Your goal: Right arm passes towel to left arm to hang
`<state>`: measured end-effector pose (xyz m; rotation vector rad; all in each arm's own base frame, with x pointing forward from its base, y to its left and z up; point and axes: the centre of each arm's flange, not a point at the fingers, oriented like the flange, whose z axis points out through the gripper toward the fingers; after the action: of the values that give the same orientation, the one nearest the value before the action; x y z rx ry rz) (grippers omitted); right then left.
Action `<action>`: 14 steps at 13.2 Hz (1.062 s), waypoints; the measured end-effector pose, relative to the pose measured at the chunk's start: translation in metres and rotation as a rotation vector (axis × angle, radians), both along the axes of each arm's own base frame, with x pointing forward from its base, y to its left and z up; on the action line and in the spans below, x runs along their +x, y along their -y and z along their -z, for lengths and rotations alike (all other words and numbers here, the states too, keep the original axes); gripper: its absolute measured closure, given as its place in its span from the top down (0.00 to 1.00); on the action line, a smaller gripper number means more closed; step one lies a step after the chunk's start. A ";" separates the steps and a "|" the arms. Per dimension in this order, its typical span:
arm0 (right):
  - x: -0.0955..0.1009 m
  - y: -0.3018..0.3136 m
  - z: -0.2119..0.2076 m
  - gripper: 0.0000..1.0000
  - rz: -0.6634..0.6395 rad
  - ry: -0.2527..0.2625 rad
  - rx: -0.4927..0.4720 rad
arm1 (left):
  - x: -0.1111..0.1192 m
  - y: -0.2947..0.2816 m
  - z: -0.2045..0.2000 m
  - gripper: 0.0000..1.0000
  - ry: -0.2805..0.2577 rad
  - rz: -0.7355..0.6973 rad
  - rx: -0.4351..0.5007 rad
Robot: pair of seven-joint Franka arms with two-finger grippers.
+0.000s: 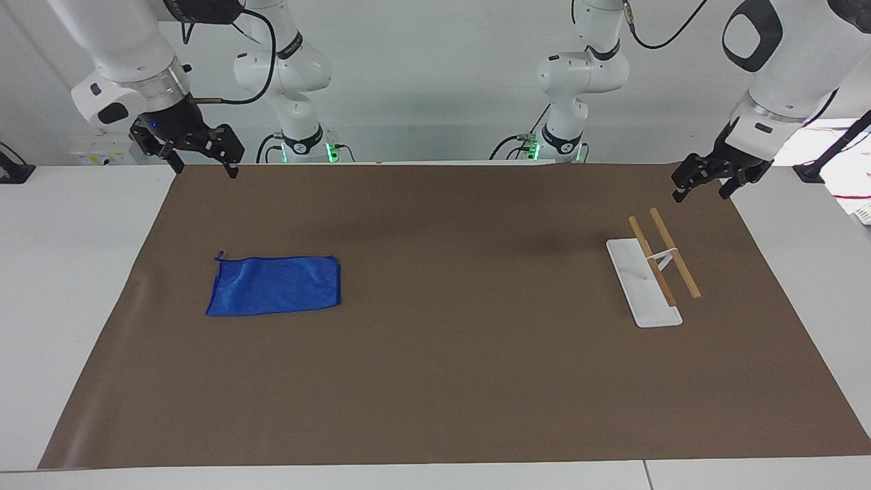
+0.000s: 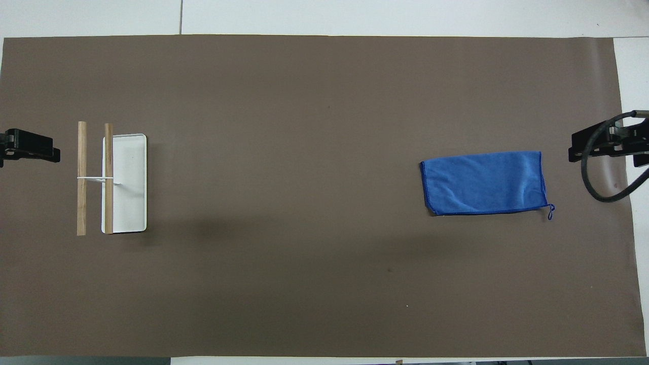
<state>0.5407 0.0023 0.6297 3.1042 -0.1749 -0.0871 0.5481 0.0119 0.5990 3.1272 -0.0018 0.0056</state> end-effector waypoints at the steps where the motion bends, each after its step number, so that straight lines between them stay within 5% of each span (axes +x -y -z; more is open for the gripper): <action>1: -0.001 0.001 0.012 1.00 -0.020 0.018 0.002 | 0.000 0.000 0.000 1.00 0.000 0.000 0.000; 5: -0.007 0.008 0.068 1.00 -0.076 0.133 0.004 | 0.000 0.000 0.000 1.00 0.000 0.000 0.000; 14: -0.003 0.033 0.278 1.00 -0.207 0.190 -0.007 | 0.000 0.000 0.000 1.00 0.000 0.000 0.000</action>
<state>0.5382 -0.0309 0.3521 3.0978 0.1421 0.2131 0.5481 0.0119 0.5990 3.1272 -0.0017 0.0056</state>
